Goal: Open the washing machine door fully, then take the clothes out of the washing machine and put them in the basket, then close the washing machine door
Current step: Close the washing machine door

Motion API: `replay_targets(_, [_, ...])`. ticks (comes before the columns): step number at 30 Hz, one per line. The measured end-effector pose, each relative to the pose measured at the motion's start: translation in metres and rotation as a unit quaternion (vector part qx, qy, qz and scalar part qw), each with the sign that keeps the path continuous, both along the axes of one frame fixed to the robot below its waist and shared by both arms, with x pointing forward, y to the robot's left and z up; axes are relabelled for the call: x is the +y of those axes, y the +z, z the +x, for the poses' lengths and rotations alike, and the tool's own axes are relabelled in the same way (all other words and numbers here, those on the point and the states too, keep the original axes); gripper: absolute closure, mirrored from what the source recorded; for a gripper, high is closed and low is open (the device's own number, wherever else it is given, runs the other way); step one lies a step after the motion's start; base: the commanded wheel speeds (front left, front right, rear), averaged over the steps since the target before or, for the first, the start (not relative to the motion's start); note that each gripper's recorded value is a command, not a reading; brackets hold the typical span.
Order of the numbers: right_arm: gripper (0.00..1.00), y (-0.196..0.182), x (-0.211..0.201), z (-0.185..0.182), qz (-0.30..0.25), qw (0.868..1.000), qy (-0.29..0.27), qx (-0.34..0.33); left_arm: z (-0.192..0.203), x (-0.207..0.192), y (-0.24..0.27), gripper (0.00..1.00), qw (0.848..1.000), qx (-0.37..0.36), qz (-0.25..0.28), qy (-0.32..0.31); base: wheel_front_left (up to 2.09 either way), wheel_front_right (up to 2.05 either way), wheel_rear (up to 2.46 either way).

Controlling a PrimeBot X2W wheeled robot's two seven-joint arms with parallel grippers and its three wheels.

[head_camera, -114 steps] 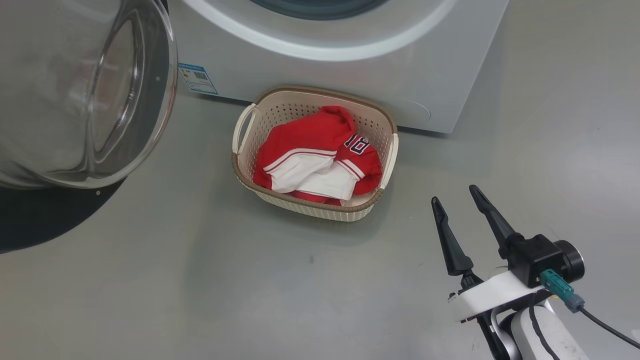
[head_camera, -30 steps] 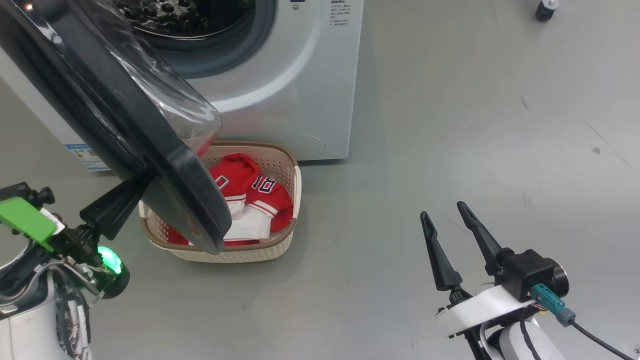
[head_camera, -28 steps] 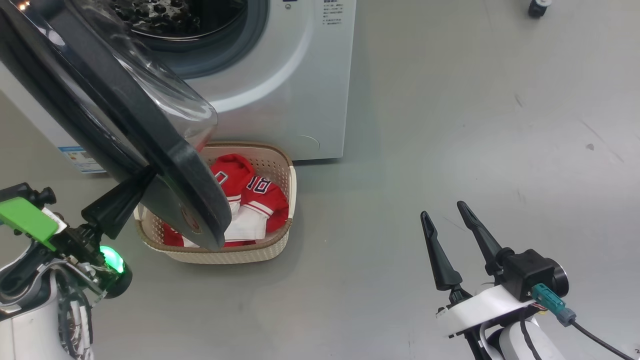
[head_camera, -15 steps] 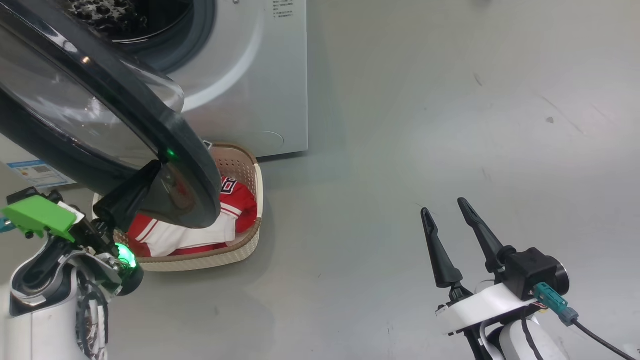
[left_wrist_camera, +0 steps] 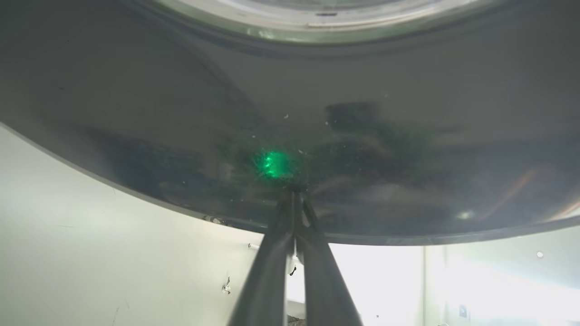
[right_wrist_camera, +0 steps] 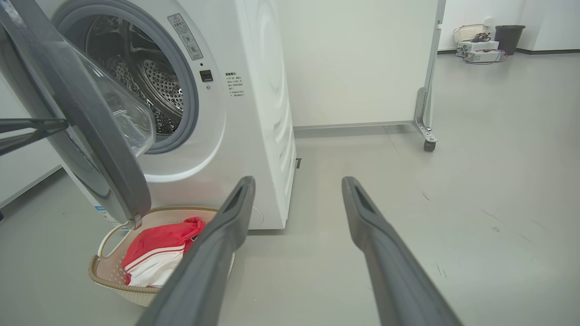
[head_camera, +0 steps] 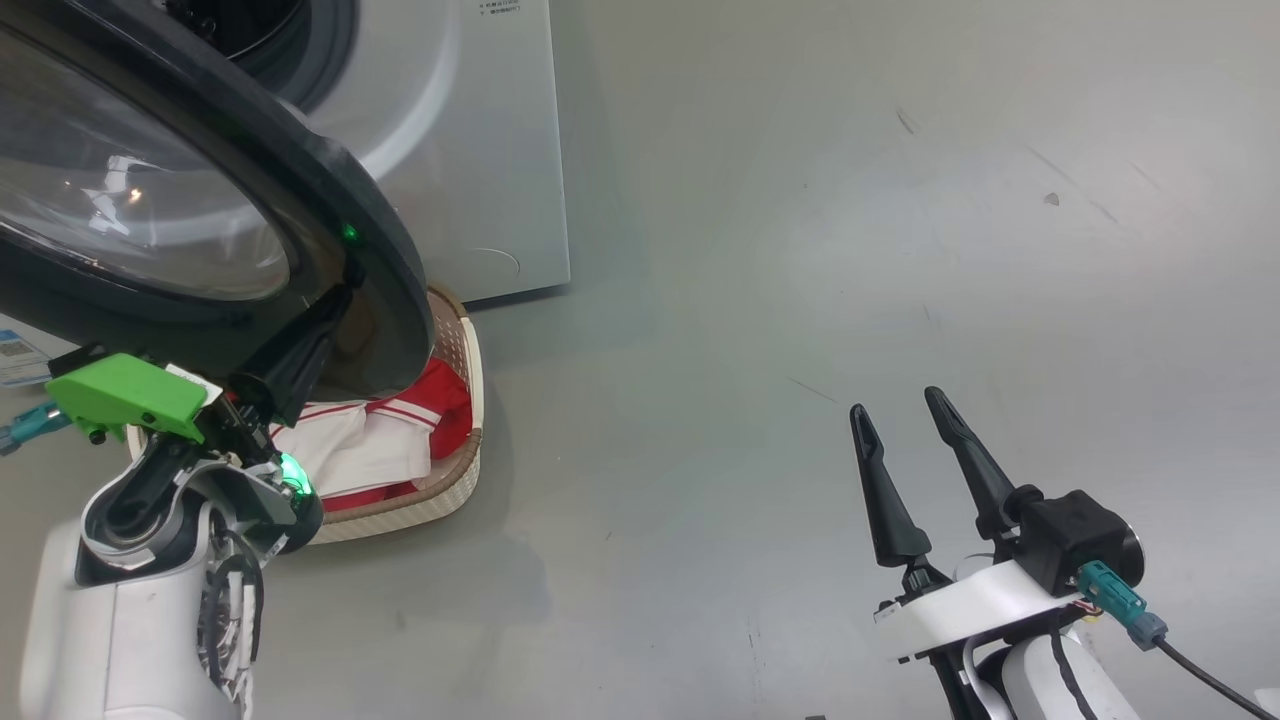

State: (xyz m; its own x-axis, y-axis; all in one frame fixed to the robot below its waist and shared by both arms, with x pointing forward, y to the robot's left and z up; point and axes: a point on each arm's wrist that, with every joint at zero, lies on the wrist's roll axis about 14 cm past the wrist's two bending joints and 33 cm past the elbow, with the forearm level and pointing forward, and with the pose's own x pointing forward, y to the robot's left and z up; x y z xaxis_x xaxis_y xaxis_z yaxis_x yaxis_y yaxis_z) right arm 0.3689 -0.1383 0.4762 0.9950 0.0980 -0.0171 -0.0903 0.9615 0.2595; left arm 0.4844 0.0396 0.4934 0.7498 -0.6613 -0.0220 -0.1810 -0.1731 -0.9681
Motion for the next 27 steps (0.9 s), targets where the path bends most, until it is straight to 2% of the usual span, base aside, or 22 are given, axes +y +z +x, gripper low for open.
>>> replay_targets(11, [0.00,0.005,-0.007,0.004,0.005,1.000,-0.016,-0.007,-0.005,-0.007,-0.001,1.00,1.000,-0.013,0.002,0.003,0.00,0.00,0.00])
replay_targets(15, [0.00,0.013,-0.015,0.004,0.008,0.999,-0.031,-0.018,-0.023,-0.010,-0.004,1.00,1.000,-0.021,0.012,-0.007,0.00,0.00,0.00])
replay_targets(22, [0.00,0.023,-0.013,-0.001,0.010,0.999,-0.027,-0.034,-0.068,-0.013,-0.018,1.00,0.998,-0.022,0.052,-0.034,0.00,0.00,0.00])
replay_targets(27, [0.00,0.026,-0.005,-0.008,0.014,0.999,-0.016,-0.038,-0.095,-0.007,-0.020,1.00,0.989,-0.052,0.130,-0.043,0.00,0.00,0.00])
